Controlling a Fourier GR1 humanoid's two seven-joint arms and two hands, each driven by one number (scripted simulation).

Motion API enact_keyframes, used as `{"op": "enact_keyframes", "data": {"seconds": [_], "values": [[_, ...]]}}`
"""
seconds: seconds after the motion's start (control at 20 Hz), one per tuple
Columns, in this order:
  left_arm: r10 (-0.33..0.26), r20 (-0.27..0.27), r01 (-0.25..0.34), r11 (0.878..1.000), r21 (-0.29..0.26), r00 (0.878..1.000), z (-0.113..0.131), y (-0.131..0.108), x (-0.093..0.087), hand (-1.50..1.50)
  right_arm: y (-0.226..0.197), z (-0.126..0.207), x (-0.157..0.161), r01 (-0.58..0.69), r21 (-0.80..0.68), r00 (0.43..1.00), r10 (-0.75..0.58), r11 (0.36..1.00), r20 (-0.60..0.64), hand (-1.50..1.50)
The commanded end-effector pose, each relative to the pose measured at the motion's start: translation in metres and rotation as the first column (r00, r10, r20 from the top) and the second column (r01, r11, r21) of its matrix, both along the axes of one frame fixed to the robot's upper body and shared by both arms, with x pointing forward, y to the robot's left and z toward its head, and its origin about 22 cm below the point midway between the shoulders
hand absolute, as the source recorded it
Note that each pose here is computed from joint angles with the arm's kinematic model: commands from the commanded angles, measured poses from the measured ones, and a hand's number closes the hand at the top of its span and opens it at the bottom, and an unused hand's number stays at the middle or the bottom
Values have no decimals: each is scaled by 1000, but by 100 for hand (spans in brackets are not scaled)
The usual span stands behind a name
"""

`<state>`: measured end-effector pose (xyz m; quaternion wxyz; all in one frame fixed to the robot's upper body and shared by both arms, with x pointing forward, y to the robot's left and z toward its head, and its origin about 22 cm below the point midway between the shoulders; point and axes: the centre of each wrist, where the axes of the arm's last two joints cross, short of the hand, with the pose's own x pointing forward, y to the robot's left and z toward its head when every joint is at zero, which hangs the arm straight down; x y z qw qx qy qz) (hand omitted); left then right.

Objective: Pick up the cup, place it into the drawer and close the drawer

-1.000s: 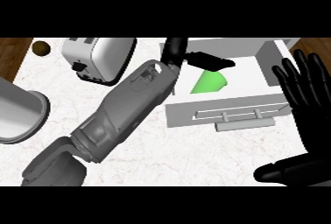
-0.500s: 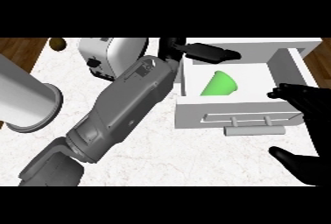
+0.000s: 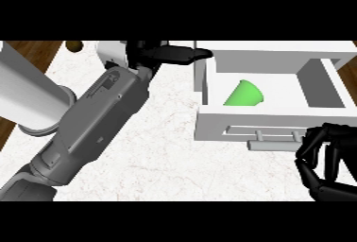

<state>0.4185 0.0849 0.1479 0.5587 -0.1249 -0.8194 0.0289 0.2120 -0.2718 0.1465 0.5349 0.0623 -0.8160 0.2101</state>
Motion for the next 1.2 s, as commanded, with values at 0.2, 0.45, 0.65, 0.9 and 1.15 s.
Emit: {"op": "enact_keyframes", "data": {"seconds": [0.2, 0.45, 0.65, 0.9, 1.15], "values": [[47, -59, -49, 999, -23, 997, -35, 88, -45, -150, -3, -24, -8, 42, -143, 998, -49, 989, -45, 150], [61, -75, -66, 996, -62, 995, -33, 113, -76, -150, 6, -27, 16, 76, -212, 996, -84, 974, -30, 150], [47, -55, -50, 997, -59, 997, -58, 144, -97, -150, 19, -20, 27, 53, -450, 998, -41, 891, 36, 150], [74, -64, -78, 995, -58, 995, -69, 173, -108, -150, 34, -62, 23, 31, -625, 997, 20, 780, 75, 150], [82, -64, -85, 995, -49, 995, -85, 211, -116, -150, 50, -97, 63, 83, -671, 995, -19, 737, 102, 150]]}}
